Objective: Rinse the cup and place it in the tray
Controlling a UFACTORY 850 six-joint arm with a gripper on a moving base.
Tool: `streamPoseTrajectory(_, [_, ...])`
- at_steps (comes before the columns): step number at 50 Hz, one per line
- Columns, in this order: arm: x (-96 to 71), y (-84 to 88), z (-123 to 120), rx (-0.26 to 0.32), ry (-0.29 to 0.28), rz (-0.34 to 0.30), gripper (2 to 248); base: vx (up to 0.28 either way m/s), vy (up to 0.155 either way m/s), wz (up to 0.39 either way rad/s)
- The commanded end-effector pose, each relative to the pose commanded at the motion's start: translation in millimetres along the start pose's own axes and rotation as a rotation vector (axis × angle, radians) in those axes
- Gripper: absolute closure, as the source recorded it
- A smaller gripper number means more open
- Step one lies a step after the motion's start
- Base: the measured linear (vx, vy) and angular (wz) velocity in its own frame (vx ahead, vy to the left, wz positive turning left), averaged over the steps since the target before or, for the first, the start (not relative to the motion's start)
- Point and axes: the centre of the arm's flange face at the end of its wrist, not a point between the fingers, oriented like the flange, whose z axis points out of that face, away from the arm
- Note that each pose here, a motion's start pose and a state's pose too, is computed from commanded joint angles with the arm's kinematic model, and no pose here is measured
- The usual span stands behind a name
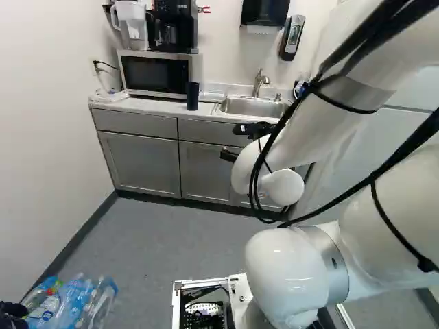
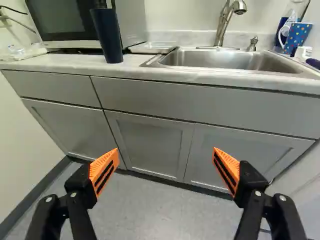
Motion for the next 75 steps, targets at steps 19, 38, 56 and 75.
streamPoseTrajectory(19, [30.6, 0.0, 26.1, 0.000, 0.041, 0.000, 3, 0.000, 0.000, 0.000])
streamPoseTrajectory(38, [62.4, 0.0, 54.7, 0.000, 0.082, 0.000, 3, 0.000, 0.000, 0.000])
streamPoseTrajectory(56, [91.2, 0.0, 81.7, 0.000, 0.111, 0.000, 3, 0.000, 0.000, 0.000])
streamPoseTrajectory(75, [116.2, 0.0, 104.4, 0.000, 0.113, 0.000, 3, 0.000, 0.000, 0.000])
